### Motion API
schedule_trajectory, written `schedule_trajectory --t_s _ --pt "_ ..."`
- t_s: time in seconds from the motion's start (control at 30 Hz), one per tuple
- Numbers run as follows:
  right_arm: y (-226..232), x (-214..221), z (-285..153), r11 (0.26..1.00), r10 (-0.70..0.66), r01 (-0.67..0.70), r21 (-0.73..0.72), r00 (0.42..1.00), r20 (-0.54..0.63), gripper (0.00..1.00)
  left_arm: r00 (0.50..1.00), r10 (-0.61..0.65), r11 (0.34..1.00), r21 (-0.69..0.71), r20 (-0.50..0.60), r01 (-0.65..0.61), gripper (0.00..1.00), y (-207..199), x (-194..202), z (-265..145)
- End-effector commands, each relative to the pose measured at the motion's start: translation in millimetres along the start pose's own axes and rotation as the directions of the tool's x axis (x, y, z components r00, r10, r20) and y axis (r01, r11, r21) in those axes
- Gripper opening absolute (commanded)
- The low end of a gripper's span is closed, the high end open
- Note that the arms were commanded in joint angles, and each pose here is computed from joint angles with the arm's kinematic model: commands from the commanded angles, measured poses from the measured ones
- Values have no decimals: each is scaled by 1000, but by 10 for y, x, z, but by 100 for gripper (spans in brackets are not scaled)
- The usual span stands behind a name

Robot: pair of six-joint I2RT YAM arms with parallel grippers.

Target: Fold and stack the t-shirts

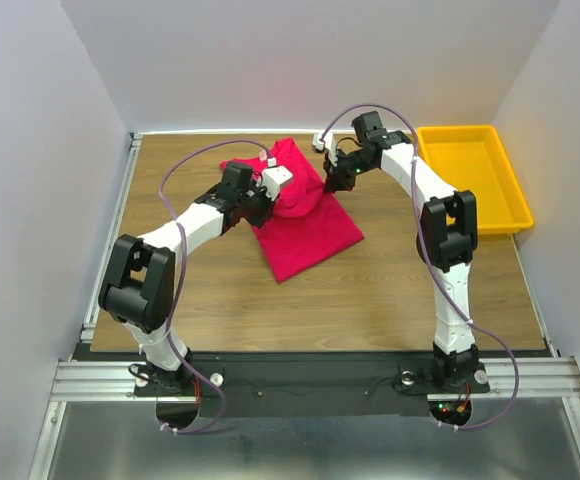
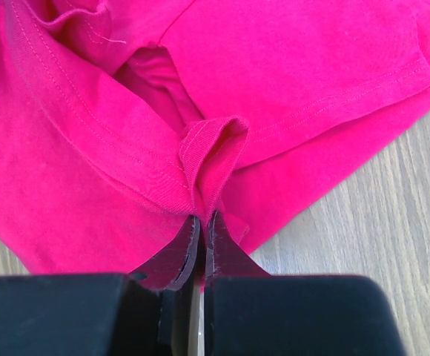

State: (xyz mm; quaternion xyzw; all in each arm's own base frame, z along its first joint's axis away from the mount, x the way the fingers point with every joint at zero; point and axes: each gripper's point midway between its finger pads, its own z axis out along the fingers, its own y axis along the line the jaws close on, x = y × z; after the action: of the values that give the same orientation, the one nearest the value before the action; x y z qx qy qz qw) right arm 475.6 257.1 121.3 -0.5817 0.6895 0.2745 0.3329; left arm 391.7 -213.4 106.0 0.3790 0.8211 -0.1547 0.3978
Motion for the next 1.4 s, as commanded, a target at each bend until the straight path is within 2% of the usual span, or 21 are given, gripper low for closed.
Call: schedule_trajectory --t_s 0.0,0.53,0.7,0.83,0.87,0.9,0.93,1.0,1.03,1.1,1.13,1.3,1.37 --pt "-115 -130 28 999 -37 36 32 999 30 1 998 25 1000 0 60 -25 0 71 -256 -17" --pt "-189 -103 93 999 -14 13 50 1000 23 2 999 7 1000 -15 31 -6 0 162 -161 62" --pt "-210 -83 117 999 -8 7 53 1000 20 8 1000 -4 1000 -28 25 4 8 199 -145 83" --pt "-232 -86 154 998 9 -10 59 1000 18 18 1000 -21 998 -58 17 22 20 260 -126 87" --pt "-245 -80 164 998 14 -16 63 1000 18 26 999 -25 998 -63 20 27 23 275 -135 87" --pt "-278 -85 166 995 45 -46 84 999 15 30 999 -35 997 -71 16 36 26 294 -123 96" --pt "-348 -133 161 992 53 -56 114 998 31 41 998 -50 994 -99 22 52 33 345 -139 91" --pt "-458 -178 138 970 150 -157 184 987 51 42 997 -66 989 -130 37 70 38 395 -179 66" --pt "-583 -268 109 957 154 -170 236 984 86 46 994 -86 979 -182 60 96 58 501 -229 38" --pt "-749 -313 20 901 249 -276 335 961 122 53 989 -100 959 -255 104 124 68 638 -366 -78" --pt "-840 -413 -53 881 248 -290 375 956 155 58 987 -106 953 -272 121 135 79 674 -416 -114" --pt "-889 -536 -235 823 300 -366 435 930 214 57 957 -100 892 -402 271 207 82 940 -864 -554" --pt "-827 -602 -294 831 290 -360 424 931 222 56 946 -99 867 -439 307 234 91 1002 -938 -710"
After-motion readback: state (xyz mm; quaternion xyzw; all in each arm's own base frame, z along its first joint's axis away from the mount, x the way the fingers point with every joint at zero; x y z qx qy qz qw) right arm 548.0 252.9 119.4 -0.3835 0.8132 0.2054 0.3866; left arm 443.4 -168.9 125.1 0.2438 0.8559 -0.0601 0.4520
